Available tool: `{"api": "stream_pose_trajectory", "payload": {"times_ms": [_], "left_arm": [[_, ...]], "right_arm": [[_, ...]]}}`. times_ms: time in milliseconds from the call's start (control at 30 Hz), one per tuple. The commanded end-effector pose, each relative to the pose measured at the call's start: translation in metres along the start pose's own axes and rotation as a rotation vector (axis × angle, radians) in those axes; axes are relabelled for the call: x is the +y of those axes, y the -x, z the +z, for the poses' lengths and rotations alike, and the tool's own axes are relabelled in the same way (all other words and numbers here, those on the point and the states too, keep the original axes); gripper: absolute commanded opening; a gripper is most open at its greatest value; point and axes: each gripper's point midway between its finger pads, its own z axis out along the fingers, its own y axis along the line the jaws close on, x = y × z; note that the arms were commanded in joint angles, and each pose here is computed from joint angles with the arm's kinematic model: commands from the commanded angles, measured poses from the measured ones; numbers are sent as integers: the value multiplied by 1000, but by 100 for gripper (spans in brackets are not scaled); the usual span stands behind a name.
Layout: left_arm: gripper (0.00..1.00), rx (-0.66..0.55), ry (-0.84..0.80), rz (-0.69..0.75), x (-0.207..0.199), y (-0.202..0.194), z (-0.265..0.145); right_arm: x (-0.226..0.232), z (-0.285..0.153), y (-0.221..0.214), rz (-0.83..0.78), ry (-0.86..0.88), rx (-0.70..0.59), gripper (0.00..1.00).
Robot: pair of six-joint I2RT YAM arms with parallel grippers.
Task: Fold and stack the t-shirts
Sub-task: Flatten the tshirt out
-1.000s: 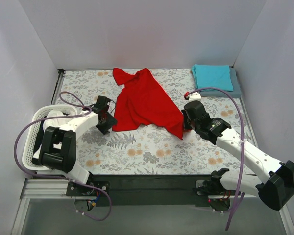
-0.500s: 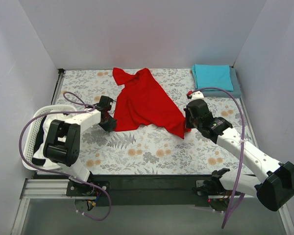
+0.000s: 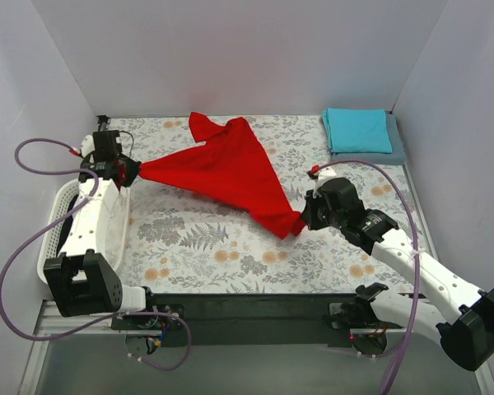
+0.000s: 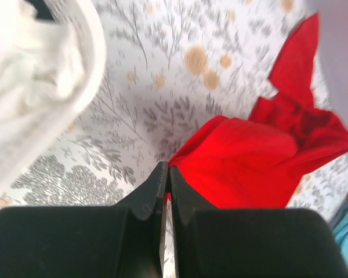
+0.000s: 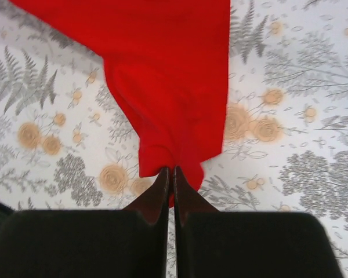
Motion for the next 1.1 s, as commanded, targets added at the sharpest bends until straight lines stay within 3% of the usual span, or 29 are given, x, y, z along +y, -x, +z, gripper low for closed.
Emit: {"api": "stream_pose_trajectory", "payload": {"times_ms": [0,133,300,433,633,700,800,900,1067], "left_arm": [[0,-39,23,40,18,24,-18],[0,-11,20,21,26,21,-11],[0,20,-10,13,22,15,-7],[0,15,-60,20,8,22,-8],[0,102,-236,16,-56,35,-8],[0,62,-322,21,-87,59,-32],[0,-35,-433,18,-118,95,-87],[0,-117,-517,18,-136,120,-143],[0,-267,-695,-4,-139,138,-255]], "right_arm": [[42,-2,-28,-30,207,56,1],[91,-4,-67,-74,348,129,1],[126,-2,-83,-139,327,167,1],[69,8,-40,-101,28,72,1],[-3,3,100,-26,-215,-161,1],[-3,-21,161,-40,-244,-293,1],[-4,-64,221,-25,-294,-452,1],[-4,-113,255,6,-299,-590,1],[0,-233,290,60,-208,-880,1]]}}
